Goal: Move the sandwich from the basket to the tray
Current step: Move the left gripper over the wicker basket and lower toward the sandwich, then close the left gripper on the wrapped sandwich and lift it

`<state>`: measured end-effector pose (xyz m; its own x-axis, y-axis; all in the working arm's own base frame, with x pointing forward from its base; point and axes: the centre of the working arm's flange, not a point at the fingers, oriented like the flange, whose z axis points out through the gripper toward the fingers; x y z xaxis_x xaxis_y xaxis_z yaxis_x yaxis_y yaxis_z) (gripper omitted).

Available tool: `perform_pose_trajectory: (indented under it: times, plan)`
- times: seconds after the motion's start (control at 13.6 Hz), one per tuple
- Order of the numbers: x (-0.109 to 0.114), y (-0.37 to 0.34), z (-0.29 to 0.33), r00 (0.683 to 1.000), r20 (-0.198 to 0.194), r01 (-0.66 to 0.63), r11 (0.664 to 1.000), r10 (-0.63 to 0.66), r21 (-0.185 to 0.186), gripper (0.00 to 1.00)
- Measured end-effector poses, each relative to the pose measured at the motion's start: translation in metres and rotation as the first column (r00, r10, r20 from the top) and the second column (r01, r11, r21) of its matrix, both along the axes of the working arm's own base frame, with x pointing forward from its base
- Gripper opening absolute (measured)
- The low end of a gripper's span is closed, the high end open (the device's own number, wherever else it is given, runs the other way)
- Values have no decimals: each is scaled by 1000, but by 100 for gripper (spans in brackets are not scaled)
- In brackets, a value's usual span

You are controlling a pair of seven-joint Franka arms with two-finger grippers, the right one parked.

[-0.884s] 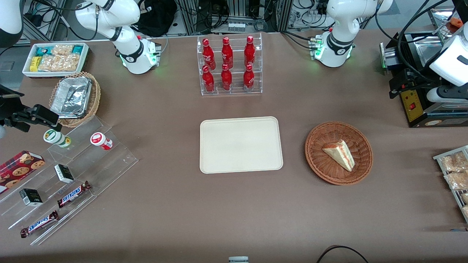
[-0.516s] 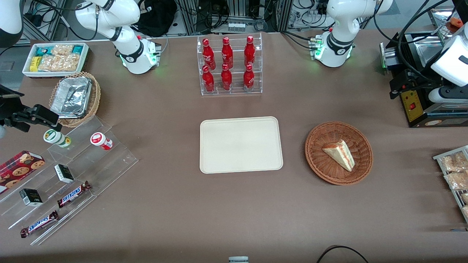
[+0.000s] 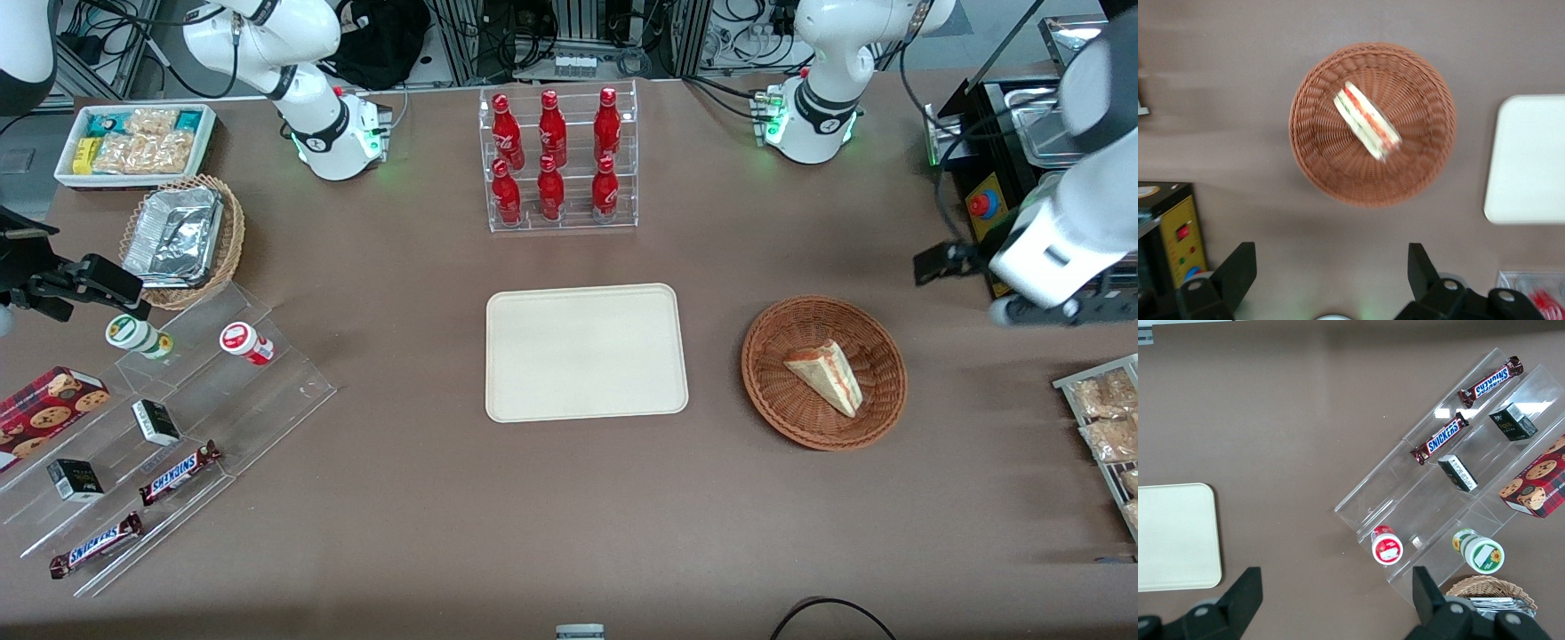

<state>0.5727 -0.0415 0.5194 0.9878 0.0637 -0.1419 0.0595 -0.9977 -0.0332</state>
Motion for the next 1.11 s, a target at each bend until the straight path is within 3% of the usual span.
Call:
perform_pose_trajectory:
  times: [0.22,0.59,0.74,1.11]
  plan:
    - [-2,-9,-79,977,78,-201,980,200,10,100]
    - [-34,-24,-179,866,175,-469,882,468,-42,100]
    - [-43,-29,-201,852,160,-499,866,498,-39,100]
    - [-39,-32,-241,845,142,-514,856,516,-55,100]
